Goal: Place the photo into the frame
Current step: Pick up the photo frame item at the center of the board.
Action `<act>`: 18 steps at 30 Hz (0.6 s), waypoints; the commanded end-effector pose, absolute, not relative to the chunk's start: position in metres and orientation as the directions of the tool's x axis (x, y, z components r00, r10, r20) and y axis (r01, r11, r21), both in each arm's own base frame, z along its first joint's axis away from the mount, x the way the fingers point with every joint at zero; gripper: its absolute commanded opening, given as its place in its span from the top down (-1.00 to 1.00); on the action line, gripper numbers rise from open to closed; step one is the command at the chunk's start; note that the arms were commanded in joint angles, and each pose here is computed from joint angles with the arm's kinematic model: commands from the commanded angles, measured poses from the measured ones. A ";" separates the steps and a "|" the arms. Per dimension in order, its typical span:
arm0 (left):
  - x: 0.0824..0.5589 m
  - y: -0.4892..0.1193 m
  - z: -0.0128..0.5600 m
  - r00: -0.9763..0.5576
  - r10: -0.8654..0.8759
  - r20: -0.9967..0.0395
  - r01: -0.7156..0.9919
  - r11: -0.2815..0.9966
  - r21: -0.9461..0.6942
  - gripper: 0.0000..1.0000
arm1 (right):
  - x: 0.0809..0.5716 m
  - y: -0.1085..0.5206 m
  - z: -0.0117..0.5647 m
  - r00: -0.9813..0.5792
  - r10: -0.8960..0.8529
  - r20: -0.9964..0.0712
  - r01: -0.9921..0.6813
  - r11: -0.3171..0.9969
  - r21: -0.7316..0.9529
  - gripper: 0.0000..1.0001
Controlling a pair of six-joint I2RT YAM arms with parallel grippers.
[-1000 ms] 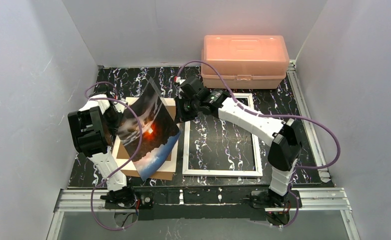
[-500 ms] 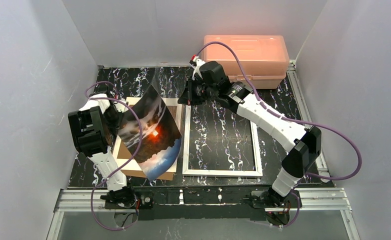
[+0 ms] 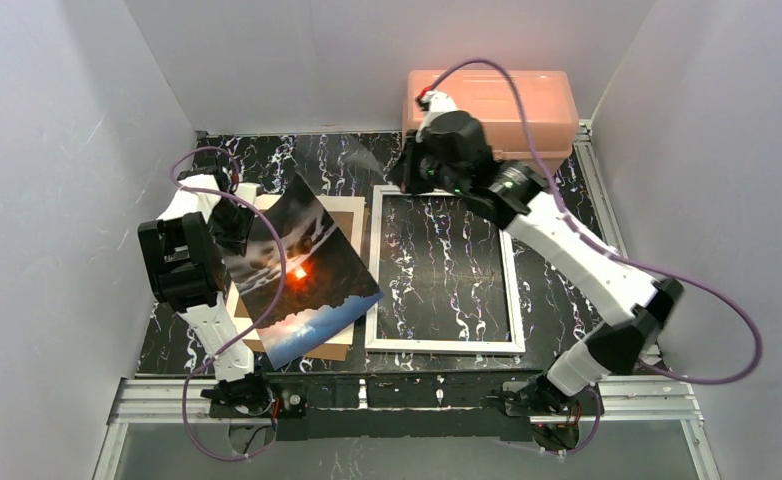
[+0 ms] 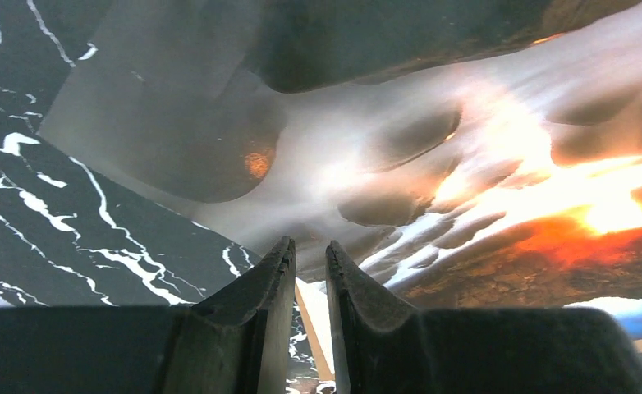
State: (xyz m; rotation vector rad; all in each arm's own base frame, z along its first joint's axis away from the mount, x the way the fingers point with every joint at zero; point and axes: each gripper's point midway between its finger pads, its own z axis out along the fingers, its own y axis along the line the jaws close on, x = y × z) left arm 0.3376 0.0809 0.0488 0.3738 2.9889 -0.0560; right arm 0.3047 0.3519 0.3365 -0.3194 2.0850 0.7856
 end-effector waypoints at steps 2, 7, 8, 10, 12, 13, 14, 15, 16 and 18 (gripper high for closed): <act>0.333 0.056 0.065 -0.958 0.256 -0.131 0.268 0.960 -0.084 0.61 | 0.297 0.283 0.374 -0.497 0.194 -0.846 -0.369 0.834 0.409 0.97; 0.342 0.021 0.097 -0.947 0.253 -0.200 0.286 0.945 -0.156 0.34 | 0.284 0.242 0.337 -0.529 0.301 -0.793 -0.201 0.864 0.462 0.97; 0.342 0.014 0.103 -0.944 0.255 -0.209 0.292 0.941 -0.170 0.29 | 0.282 0.236 0.332 -0.527 0.327 -0.785 -0.173 0.863 0.475 0.97; 0.341 -0.001 0.111 -0.935 0.278 -0.220 0.320 0.929 -0.188 0.23 | 0.278 0.229 0.322 -0.526 0.364 -0.769 -0.137 0.855 0.499 0.97; 0.338 -0.016 0.117 -0.925 0.302 -0.229 0.349 0.914 -0.205 0.19 | 0.275 0.229 0.317 -0.529 0.384 -0.756 -0.134 0.842 0.522 0.97; 0.337 -0.025 0.121 -0.922 0.305 -0.238 0.359 0.905 -0.229 0.17 | 0.275 0.230 0.317 -0.531 0.391 -0.752 -0.133 0.838 0.530 0.97; 0.336 -0.033 0.127 -0.920 0.299 -0.252 0.362 0.895 -0.259 0.14 | 0.276 0.233 0.320 -0.532 0.395 -0.749 -0.140 0.831 0.538 0.97; 0.336 -0.042 0.135 -0.922 0.281 -0.267 0.357 0.885 -0.301 0.08 | 0.278 0.238 0.330 -0.526 0.404 -0.748 -0.154 0.820 0.551 0.97; 0.335 -0.051 0.142 -0.925 0.260 -0.277 0.349 0.870 -0.349 0.03 | 0.281 0.242 0.339 -0.520 0.414 -0.747 -0.164 0.810 0.563 0.97; 0.326 -0.070 0.153 -0.935 0.224 -0.274 0.332 0.828 -0.453 -0.40 | 0.286 0.249 0.357 -0.507 0.427 -0.749 -0.184 0.795 0.578 0.97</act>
